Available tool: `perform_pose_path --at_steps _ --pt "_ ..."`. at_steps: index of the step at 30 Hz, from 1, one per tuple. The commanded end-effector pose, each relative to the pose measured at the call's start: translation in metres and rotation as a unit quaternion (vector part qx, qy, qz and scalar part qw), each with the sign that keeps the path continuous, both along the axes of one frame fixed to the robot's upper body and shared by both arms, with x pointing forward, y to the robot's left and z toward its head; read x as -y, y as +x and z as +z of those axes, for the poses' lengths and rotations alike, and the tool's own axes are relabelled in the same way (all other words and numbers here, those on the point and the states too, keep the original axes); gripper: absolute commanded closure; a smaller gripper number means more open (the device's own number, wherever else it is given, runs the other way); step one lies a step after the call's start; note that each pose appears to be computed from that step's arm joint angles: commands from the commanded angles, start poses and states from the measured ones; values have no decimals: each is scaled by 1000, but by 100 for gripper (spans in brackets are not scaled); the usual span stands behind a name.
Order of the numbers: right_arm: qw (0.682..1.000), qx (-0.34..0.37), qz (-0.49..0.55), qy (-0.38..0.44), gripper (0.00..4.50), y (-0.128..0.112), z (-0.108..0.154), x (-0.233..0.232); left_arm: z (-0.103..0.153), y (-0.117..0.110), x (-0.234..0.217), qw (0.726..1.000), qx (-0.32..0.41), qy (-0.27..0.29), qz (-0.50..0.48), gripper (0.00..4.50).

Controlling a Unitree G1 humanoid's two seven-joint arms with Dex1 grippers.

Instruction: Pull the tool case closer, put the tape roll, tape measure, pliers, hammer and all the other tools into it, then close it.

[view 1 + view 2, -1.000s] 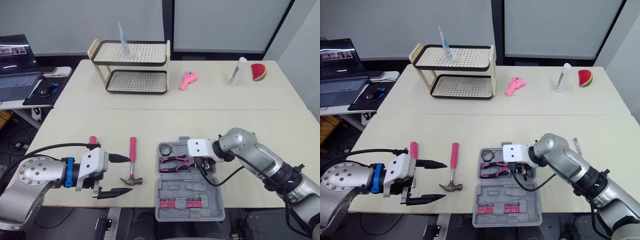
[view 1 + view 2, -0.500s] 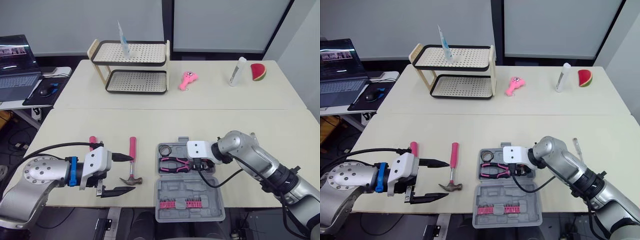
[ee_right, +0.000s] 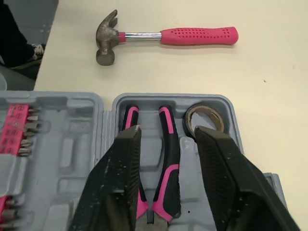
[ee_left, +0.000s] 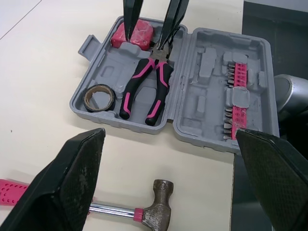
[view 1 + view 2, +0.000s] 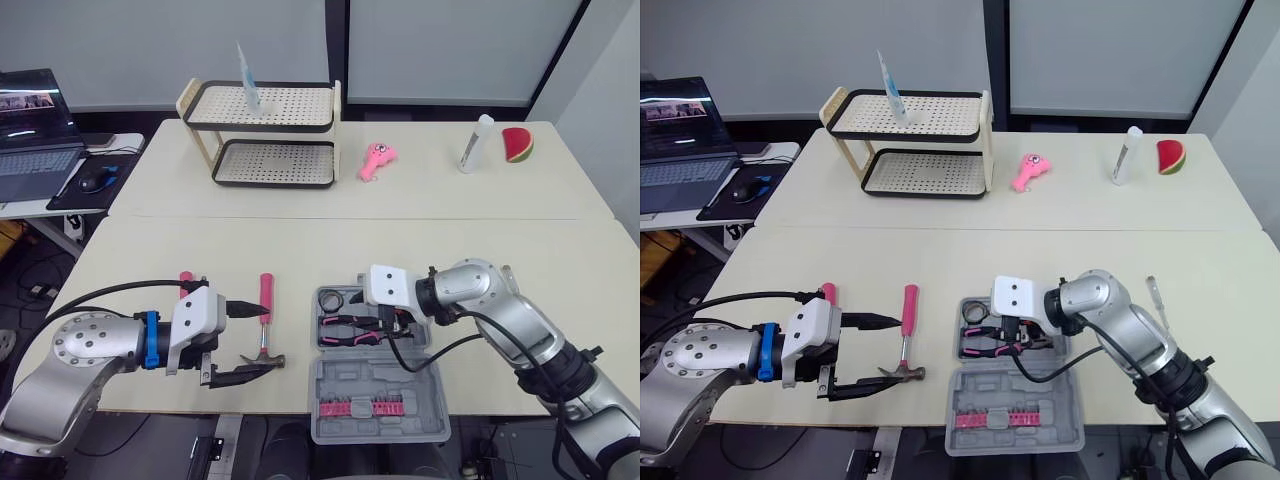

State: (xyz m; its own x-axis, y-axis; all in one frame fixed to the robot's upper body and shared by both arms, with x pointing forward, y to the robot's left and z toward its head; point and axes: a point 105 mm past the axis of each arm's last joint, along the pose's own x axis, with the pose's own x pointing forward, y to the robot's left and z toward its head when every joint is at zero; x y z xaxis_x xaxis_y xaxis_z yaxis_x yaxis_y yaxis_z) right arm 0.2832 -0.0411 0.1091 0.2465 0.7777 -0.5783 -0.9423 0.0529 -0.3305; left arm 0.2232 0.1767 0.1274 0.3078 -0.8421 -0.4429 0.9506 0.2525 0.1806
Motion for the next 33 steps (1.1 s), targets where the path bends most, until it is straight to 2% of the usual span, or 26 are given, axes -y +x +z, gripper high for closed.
perform_pose_path --at_steps 1,9,16,23,27,33 --pt "999 18 -31 -5 343 7 -12 -2 10 0 2 1000 18 -5 -2 0" --pt "997 -9 -63 -44 450 13 -53 6 5 1 -2 1000 17 -4 6 0" --pt "996 -32 -66 -60 450 11 -69 15 1 -2 -5 1000 14 -5 12 0" --pt "998 8 -53 21 450 15 -38 1 -2 -1 -10 999 15 -12 29 0" --pt "995 33 -48 78 450 15 -11 -2 -4 2 -16 998 12 -11 54 0" --pt "991 70 -40 107 450 1 25 36 -8 4 -40 994 8 3 110 0"
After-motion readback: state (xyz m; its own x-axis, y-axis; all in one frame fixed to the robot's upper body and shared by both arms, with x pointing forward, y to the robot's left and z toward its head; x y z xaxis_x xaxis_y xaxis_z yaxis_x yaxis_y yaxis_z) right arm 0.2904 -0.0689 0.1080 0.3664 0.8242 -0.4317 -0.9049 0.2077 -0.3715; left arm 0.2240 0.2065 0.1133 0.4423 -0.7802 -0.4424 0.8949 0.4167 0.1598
